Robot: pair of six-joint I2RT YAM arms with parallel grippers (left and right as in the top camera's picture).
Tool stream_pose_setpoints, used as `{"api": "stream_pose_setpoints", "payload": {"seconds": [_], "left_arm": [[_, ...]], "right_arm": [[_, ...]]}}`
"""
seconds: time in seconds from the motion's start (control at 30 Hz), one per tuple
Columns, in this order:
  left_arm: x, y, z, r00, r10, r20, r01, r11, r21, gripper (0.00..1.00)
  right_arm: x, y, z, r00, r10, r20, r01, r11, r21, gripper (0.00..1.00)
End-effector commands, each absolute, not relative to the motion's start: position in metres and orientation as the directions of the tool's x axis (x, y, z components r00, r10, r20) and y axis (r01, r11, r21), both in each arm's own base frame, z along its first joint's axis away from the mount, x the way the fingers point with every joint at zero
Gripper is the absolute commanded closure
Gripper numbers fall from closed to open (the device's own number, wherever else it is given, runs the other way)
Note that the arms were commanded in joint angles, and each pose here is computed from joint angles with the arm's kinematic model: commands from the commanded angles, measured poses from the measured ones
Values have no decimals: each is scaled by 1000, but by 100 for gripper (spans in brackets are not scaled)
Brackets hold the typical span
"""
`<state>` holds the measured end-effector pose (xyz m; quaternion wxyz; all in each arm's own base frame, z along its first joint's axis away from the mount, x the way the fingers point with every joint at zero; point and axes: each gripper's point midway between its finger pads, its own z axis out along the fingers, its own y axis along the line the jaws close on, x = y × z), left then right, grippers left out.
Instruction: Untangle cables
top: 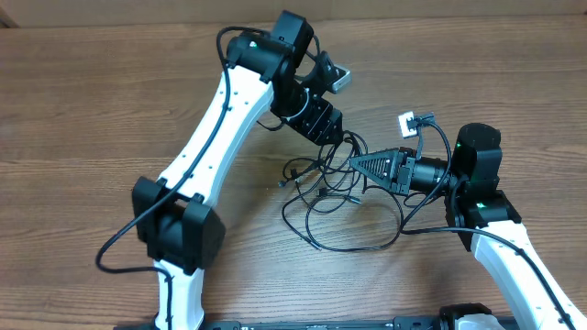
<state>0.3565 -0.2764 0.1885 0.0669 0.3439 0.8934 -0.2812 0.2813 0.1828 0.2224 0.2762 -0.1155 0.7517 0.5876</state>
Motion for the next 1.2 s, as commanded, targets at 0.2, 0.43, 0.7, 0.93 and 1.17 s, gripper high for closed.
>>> {"api": "stream_pose_setpoints", "payload": {"seconds": [0.2, 0.43, 0.7, 0.93, 1.17], "left_arm": [[362, -284, 160, -757, 593, -274, 640, 588, -495, 96], [375, -280, 195, -759, 540, -363, 646, 561, -517, 96], [385, -263, 251, -739, 477, -476, 672, 567, -476, 96], [375, -246, 305, -684, 434, -586, 714, 565, -413, 96], [358, -236, 344, -630, 411, -659, 744, 563, -360, 96]], "right_arm": [[283, 182, 227, -818, 164, -552, -496, 286, 820, 96], [287, 178, 213, -845, 189, -500, -422, 336, 842, 96], [306, 141, 148, -863, 356, -359, -82, 602, 794, 87], [292, 95, 93, -844, 456, -283, 212, 768, 605, 63], [301, 114, 115, -856, 394, -336, 71, 732, 678, 62]]}}
